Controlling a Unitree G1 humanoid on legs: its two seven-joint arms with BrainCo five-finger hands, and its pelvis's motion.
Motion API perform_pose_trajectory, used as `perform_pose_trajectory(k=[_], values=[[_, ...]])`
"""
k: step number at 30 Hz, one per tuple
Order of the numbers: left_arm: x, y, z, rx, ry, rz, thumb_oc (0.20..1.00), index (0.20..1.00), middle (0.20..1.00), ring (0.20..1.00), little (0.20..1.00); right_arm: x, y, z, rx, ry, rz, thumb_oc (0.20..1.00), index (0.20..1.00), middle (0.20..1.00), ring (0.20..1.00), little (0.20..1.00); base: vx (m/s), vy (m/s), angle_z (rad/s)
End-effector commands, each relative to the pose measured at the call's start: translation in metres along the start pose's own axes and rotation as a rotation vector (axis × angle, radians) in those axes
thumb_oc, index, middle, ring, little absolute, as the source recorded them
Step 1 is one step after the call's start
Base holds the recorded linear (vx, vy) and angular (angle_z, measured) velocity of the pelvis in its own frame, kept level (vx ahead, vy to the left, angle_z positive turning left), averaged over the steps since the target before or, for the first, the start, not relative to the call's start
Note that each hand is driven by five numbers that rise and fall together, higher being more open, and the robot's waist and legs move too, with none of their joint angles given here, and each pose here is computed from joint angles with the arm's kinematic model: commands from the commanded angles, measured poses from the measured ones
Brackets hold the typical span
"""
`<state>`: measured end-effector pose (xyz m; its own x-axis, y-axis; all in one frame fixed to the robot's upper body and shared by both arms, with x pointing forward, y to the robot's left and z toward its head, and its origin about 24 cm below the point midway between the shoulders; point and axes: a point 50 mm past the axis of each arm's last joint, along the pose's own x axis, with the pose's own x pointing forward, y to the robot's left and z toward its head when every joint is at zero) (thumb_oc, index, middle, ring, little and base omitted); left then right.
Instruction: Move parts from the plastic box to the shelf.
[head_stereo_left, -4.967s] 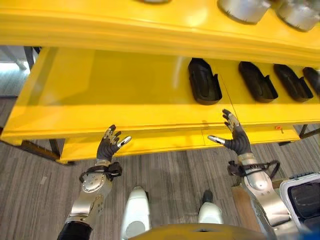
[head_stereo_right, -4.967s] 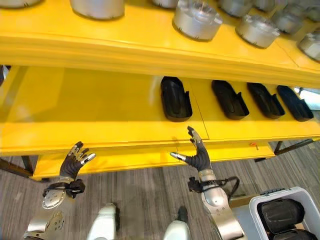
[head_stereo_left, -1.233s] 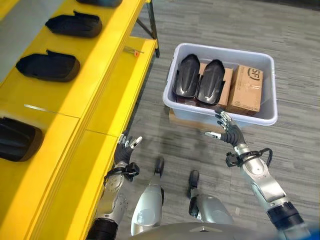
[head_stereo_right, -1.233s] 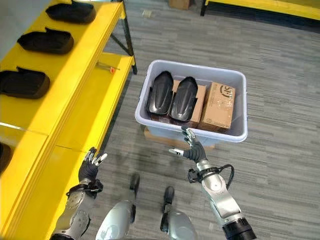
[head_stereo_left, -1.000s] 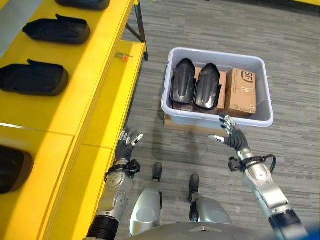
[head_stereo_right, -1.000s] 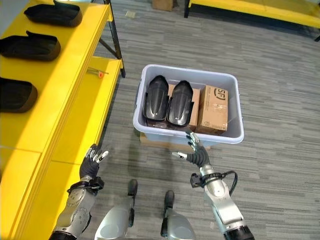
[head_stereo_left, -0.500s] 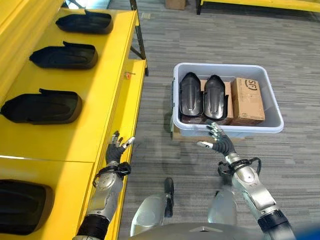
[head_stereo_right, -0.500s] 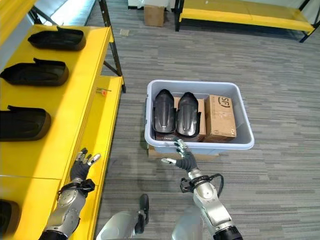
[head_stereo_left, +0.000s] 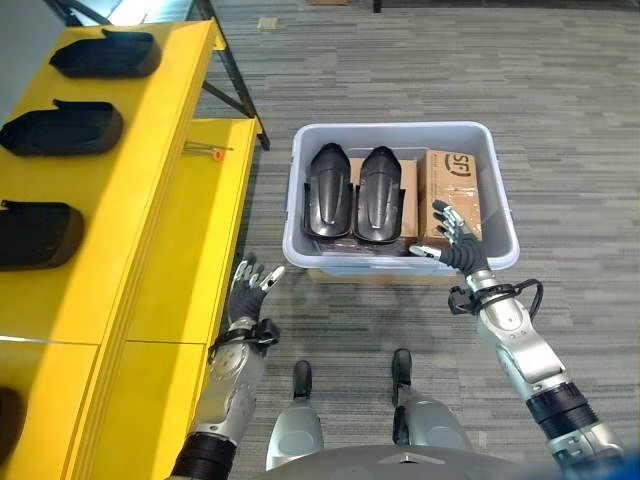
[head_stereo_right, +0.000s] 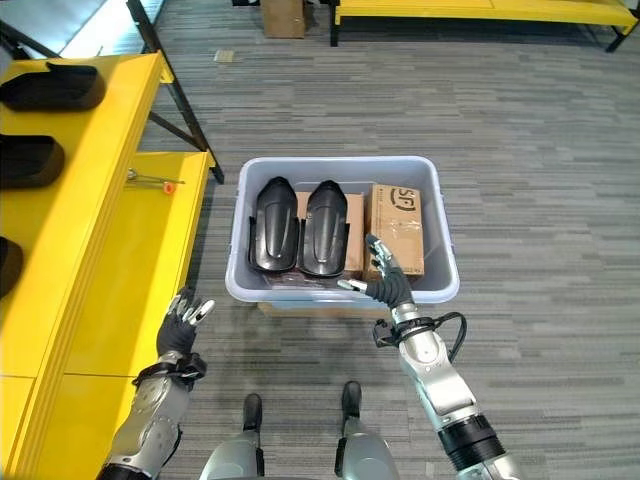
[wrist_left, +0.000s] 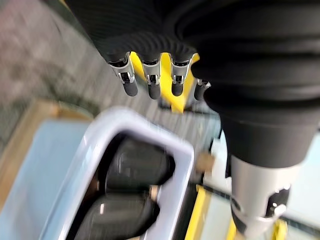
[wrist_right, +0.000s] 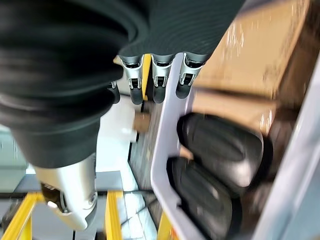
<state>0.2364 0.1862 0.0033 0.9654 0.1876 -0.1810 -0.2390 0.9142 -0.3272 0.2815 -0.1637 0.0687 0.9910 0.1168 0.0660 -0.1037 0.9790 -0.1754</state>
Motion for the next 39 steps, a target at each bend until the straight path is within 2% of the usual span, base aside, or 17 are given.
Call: perform_pose_trajectory(k=[1,10,17,28,39], values=[[0.003,-0.002,0.02,0.014,-0.092,-0.032,1.0,1.0,1.0,1.0,1.0,0.014,0.007,0.027,0.125,-0.139,-0.038,1.0,1.0,1.0,1.0,1.0,-0.04,0.019,-0.05],[0.008,-0.017,0.03,0.023,-0.136,-0.071,1.0,1.0,1.0,1.0,1.0,0.056,0.002,0.058,0.059,-0.212,-0.169,1.0,1.0,1.0,1.0,1.0,-0.05,0.036,0.01],[0.008,-0.031,0.028,0.043,-0.124,-0.133,1.0,1.0,1.0,1.0,1.0,0.082,0.009,0.074,0.039,-0.205,-0.196,1.0,1.0,1.0,1.0,1.0,-0.06,0.054,0.01],[0.008,-0.04,0.029,0.037,-0.122,-0.169,1.0,1.0,1.0,1.0,1.0,0.104,0.01,0.081,0.026,-0.159,-0.229,1.0,1.0,1.0,1.0,1.0,-0.03,0.026,-0.06],[0.009,-0.048,0.033,0.036,-0.137,-0.205,1.0,1.0,1.0,1.0,1.0,0.124,-0.013,0.11,-0.007,-0.183,-0.349,1.0,1.0,1.0,1.0,1.0,0.0,0.003,-0.01]])
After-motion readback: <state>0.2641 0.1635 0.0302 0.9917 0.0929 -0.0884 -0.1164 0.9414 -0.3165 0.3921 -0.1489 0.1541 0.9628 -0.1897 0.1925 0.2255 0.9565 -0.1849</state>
